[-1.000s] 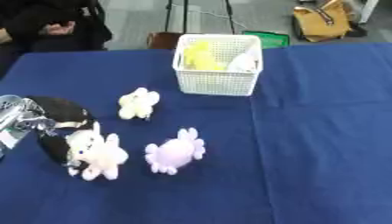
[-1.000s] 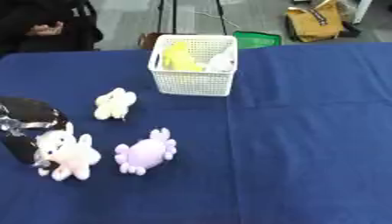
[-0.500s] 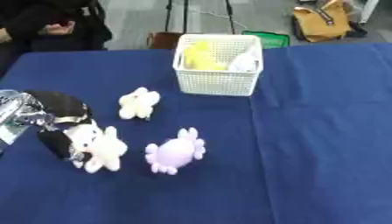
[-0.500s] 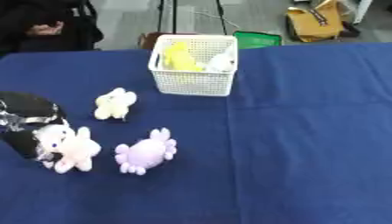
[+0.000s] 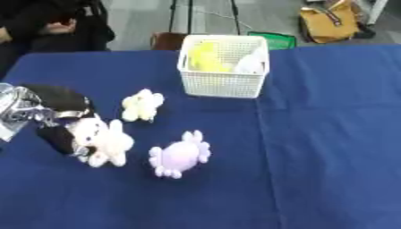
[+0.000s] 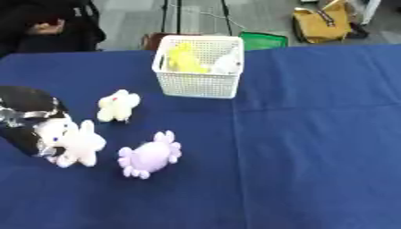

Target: Pick up objects on the table and place them in the box.

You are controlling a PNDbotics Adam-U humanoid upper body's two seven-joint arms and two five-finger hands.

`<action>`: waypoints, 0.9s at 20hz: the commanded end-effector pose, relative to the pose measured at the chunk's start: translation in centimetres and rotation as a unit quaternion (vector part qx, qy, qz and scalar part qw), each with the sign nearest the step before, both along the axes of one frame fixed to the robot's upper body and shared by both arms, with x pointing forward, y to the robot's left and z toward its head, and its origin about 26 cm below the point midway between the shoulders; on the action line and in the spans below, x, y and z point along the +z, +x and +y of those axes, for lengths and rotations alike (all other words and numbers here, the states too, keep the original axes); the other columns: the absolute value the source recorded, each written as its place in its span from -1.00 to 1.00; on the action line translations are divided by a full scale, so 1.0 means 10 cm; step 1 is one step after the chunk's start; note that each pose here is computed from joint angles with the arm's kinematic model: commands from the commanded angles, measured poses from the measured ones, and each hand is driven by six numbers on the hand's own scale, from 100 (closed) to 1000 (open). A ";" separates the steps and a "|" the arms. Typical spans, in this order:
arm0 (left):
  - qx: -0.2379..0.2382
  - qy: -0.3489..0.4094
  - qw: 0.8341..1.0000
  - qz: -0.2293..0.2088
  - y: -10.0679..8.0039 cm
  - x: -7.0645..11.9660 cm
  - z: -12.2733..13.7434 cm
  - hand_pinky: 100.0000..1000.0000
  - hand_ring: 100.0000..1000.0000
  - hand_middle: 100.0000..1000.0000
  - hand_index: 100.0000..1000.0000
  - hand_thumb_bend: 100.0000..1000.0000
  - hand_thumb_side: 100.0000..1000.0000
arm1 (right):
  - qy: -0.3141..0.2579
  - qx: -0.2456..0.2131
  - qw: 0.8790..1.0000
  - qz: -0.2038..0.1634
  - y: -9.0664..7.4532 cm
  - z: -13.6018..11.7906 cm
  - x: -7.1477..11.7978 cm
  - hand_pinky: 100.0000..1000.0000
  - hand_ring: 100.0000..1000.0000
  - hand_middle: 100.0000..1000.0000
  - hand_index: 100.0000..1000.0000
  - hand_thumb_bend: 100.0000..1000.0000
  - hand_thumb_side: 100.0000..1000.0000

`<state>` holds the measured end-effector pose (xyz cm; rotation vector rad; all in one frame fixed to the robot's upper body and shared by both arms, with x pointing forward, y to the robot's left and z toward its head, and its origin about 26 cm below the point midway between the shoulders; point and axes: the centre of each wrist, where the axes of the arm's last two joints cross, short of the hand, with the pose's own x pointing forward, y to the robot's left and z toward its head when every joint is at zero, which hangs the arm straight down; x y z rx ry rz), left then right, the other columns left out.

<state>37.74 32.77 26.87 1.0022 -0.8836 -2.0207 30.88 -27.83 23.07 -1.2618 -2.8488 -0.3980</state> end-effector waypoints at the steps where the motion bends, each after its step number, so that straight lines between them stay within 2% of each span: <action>1: -0.002 0.022 1.000 -0.017 -0.08 0.28 0.05 0.52 0.41 0.19 0.02 -0.64 0.13 | -0.003 0.004 1.000 -0.025 -0.04 -0.02 0.08 0.42 0.30 0.05 0.52 -1.00 0.67; 12: -0.009 0.002 0.997 -0.079 -0.17 0.66 -0.05 0.50 0.40 0.18 0.01 -0.76 0.16 | -0.004 0.006 1.000 -0.024 -0.04 -0.02 0.08 0.42 0.31 0.05 0.52 -1.00 0.66; 18: -0.009 -0.024 0.994 -0.108 -0.06 0.88 -0.12 0.50 0.38 0.17 0.01 -0.80 0.16 | -0.004 0.011 1.000 -0.023 -0.04 -0.01 0.07 0.42 0.31 0.05 0.52 -1.00 0.66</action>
